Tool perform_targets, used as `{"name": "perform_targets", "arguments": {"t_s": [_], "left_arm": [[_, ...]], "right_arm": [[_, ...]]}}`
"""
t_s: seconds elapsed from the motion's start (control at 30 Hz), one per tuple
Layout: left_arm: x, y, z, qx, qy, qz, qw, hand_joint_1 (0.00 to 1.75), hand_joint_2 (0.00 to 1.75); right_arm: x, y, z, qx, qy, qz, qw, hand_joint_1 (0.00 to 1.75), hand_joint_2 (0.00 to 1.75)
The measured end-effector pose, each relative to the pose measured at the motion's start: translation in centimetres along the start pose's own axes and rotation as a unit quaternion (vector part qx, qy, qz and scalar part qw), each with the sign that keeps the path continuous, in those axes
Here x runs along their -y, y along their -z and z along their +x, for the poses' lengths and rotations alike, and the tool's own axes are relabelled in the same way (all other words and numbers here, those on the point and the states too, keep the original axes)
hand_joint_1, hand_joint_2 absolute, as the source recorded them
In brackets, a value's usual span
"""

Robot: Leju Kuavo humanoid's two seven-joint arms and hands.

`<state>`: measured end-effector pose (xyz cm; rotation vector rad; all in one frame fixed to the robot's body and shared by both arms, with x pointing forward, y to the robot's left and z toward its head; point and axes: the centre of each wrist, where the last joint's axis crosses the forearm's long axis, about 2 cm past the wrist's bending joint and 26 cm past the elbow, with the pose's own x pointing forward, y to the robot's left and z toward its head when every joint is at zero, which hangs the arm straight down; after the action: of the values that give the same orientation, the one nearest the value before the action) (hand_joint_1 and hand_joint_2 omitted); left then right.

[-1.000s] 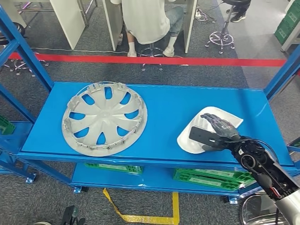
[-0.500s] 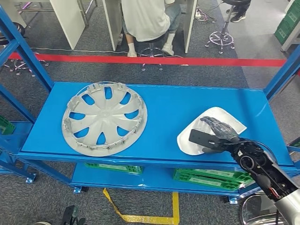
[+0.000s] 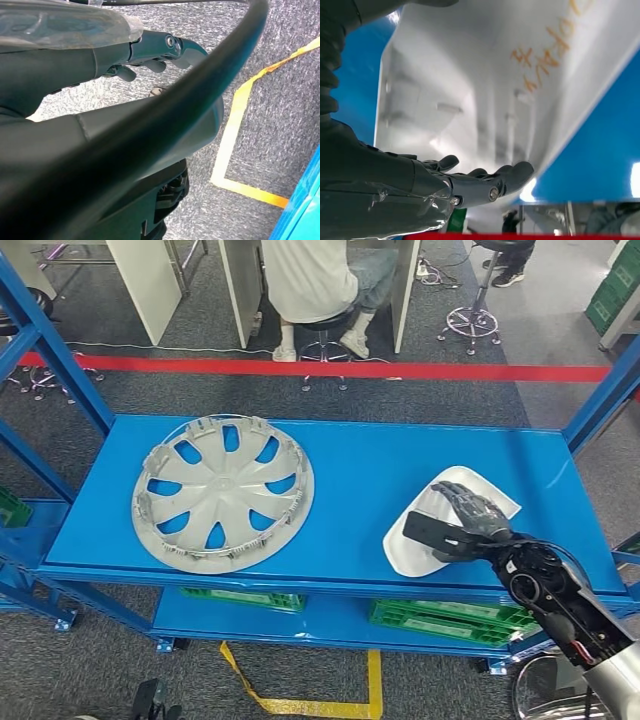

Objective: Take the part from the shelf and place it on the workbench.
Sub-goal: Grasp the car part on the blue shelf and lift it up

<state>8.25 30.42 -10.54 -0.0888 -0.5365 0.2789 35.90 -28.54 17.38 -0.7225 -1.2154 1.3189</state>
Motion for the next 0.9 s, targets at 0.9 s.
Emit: {"name": "perform_targets", "arguments": {"t_s": [0.9], "left_arm": [[-0.1,-0.2,-0.6,0.007,-0.008,0.003,1.000,0.00,0.00]], "right_arm": [[3.9,-2.1,4.7,0.059,-0.018,-0.062,0.996,0.00,1.75]]}}
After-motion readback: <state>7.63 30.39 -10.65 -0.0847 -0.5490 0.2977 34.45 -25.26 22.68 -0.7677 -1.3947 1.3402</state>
